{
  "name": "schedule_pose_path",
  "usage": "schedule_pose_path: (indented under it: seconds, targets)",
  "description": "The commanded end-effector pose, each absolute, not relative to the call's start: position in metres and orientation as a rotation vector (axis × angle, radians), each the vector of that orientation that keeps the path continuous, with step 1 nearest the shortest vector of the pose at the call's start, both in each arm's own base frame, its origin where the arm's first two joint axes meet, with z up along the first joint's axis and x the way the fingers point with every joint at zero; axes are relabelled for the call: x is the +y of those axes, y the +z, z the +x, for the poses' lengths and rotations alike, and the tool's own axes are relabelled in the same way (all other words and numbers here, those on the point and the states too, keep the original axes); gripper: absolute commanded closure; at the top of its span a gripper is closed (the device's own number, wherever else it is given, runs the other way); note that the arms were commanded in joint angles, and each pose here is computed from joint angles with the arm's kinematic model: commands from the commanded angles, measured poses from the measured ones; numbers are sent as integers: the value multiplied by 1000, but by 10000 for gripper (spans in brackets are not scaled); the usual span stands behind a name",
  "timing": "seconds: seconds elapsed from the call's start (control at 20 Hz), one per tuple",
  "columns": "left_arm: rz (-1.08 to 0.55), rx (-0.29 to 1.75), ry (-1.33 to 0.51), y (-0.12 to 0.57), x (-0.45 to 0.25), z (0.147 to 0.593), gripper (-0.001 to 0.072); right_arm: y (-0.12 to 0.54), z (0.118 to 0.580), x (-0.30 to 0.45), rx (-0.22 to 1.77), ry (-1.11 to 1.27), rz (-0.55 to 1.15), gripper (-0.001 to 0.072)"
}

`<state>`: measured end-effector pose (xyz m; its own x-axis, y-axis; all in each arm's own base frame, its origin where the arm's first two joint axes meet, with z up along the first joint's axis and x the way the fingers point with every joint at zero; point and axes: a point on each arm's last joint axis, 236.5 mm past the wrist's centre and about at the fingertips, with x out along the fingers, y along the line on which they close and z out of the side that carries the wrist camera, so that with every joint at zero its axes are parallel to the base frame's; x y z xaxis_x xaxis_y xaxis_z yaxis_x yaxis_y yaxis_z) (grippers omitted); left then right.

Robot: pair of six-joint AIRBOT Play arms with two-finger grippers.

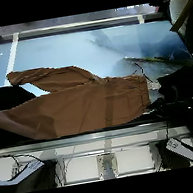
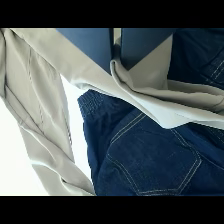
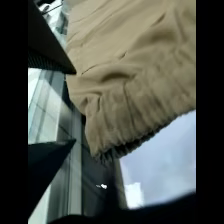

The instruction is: Fold the clothes and pants, and hang the long-sleeved shirts on hangers.

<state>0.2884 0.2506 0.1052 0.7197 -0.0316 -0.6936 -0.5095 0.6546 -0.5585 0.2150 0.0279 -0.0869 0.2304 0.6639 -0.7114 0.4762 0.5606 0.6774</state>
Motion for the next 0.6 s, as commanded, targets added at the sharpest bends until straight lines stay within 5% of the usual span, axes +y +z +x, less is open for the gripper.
schedule_pose_path:
  seconds: [0.0,0.4,0.55]
  targets:
    - [-824,729,302,105,251,289,696,-104,204,38,1512,155,1077,226]
    - [-824,728,302,106,251,289,696,-109,264,21,1297,80,1059,244]
    - [-818,715,316,106,256,290,696,-99,277,14,1267,90,1034,561]
